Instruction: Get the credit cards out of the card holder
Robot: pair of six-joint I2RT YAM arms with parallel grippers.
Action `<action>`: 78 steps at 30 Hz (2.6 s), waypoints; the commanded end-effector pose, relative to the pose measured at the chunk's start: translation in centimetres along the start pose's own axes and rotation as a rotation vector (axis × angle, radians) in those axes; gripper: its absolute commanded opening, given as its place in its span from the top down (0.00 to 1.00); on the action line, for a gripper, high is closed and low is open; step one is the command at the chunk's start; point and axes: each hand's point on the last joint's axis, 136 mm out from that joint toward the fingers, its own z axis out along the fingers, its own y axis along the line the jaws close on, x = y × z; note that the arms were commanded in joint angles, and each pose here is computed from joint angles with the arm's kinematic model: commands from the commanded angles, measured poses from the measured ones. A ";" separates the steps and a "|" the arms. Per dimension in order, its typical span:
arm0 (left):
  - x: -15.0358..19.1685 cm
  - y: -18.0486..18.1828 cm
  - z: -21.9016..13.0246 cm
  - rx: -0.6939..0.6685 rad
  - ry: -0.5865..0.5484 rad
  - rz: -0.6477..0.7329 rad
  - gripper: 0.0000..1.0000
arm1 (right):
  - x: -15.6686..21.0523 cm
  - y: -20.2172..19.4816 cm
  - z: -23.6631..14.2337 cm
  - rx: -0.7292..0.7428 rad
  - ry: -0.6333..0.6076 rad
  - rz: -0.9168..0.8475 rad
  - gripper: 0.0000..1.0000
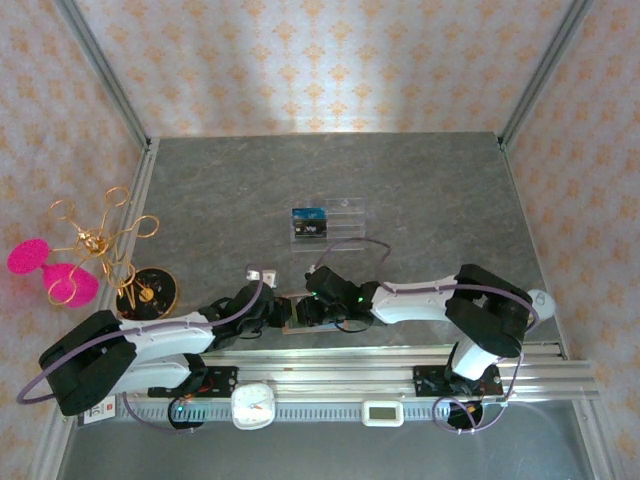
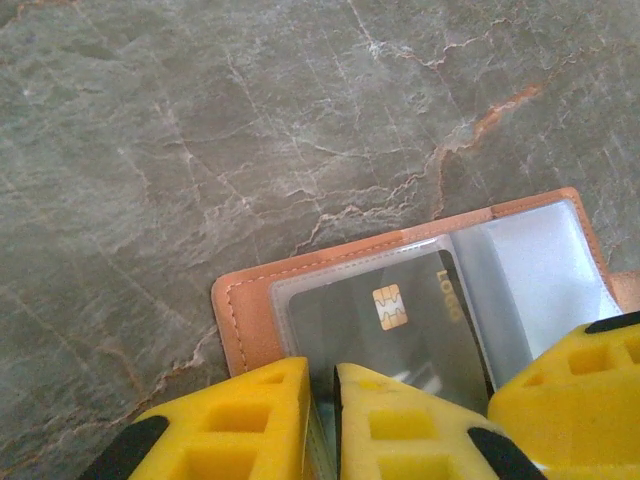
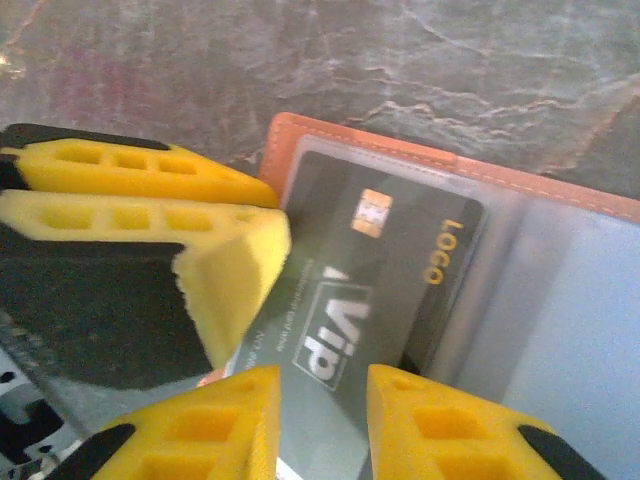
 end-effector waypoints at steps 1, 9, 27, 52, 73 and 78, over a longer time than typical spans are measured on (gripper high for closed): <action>0.6 0.8 0.3 -0.022 0.021 0.025 0.86 | -0.3 -2.0 0.1 0.099 -0.023 0.043 0.72; 0.7 1.2 0.4 -0.040 0.020 0.033 0.89 | -0.3 -4.0 -0.4 0.186 -0.055 0.082 0.72; -0.8 -3.2 -1.2 0.063 -0.009 0.086 0.85 | -3.0 -2.1 -2.6 0.102 -0.062 0.010 0.74; 1.9 -0.6 1.4 -0.044 0.087 0.111 0.98 | -0.9 -4.4 -0.3 0.053 0.032 0.093 1.00; -1.6 -6.6 0.9 0.130 0.014 0.123 1.00 | 0.0 -6.5 -2.0 0.048 -0.016 0.193 1.00; 0.1 -3.7 2.6 0.017 0.060 0.127 1.00 | 0.2 -6.8 -2.0 0.053 -0.018 0.191 1.00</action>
